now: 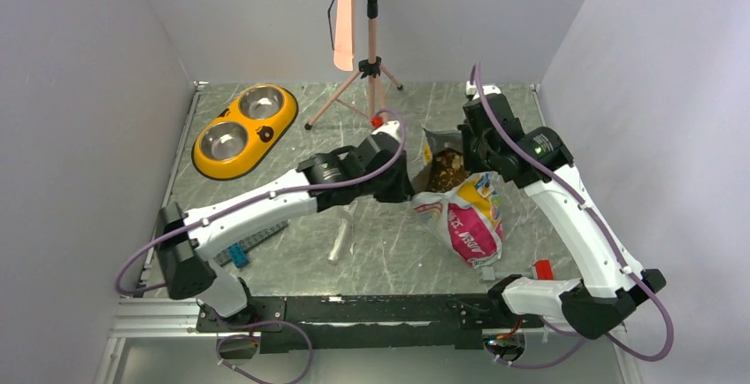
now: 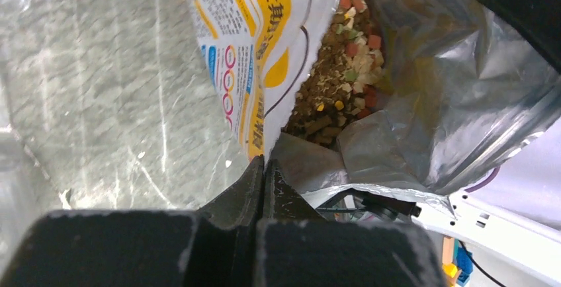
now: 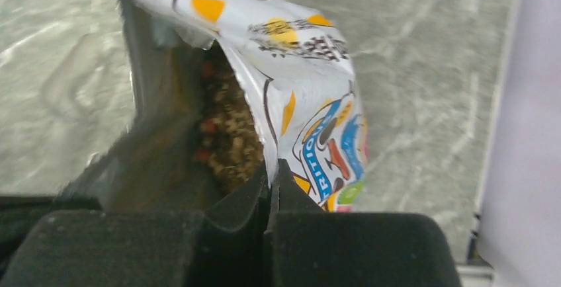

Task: Serve the pet food

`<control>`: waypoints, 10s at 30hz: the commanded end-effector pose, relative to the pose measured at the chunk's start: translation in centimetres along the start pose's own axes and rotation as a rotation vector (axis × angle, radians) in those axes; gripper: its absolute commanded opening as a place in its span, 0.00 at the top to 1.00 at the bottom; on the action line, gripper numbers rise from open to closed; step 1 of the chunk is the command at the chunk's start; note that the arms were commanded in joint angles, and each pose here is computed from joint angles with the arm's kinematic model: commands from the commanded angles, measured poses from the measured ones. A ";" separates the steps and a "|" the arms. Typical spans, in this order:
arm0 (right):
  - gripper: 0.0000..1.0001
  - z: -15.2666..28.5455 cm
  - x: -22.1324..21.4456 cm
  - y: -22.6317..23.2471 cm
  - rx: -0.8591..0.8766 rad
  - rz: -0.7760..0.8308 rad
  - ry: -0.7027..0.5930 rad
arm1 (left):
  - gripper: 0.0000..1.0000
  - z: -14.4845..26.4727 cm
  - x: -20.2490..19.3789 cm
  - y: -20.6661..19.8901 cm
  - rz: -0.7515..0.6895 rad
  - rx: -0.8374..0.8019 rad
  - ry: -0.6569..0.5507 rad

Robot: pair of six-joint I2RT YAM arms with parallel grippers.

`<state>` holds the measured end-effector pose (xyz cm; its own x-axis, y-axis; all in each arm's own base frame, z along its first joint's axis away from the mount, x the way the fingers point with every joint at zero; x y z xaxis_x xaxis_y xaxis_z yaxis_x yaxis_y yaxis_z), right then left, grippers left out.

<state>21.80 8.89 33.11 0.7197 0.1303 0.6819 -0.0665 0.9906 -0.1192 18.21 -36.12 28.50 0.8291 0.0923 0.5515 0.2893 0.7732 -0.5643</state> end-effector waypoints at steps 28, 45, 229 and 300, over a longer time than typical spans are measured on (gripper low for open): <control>1.00 5.2 -1.3 5.7 0.419 0.108 -0.269 | 0.72 2.7 2.2 7.7 0.028 0.384 -0.095; 1.00 5.0 -2.7 5.6 0.462 0.137 -0.285 | 0.31 9.6 -0.1 9.3 -0.035 0.094 -0.139; 1.00 5.8 -4.9 3.7 0.420 0.123 -0.428 | 1.00 5.8 -4.4 6.5 0.344 -0.502 0.327; 1.00 6.1 -5.6 4.0 0.472 0.146 -0.392 | 1.00 11.2 -5.7 7.8 0.422 -0.956 0.283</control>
<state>13.28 12.35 30.78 0.4538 0.2709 0.8489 -0.5073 0.8617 -0.0038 10.60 -23.85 26.18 0.9997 0.0005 0.0261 0.0261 -0.0343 -0.9991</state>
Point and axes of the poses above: each gripper's point midway between its finger pads, its own z axis back along the fingers, its own y axis along the line the jaws close on, x = y × z, the point moved 6 cm from there along z, back along the fingers, and after that the axes turned 2 degrees about z, right-handed, at the moved point
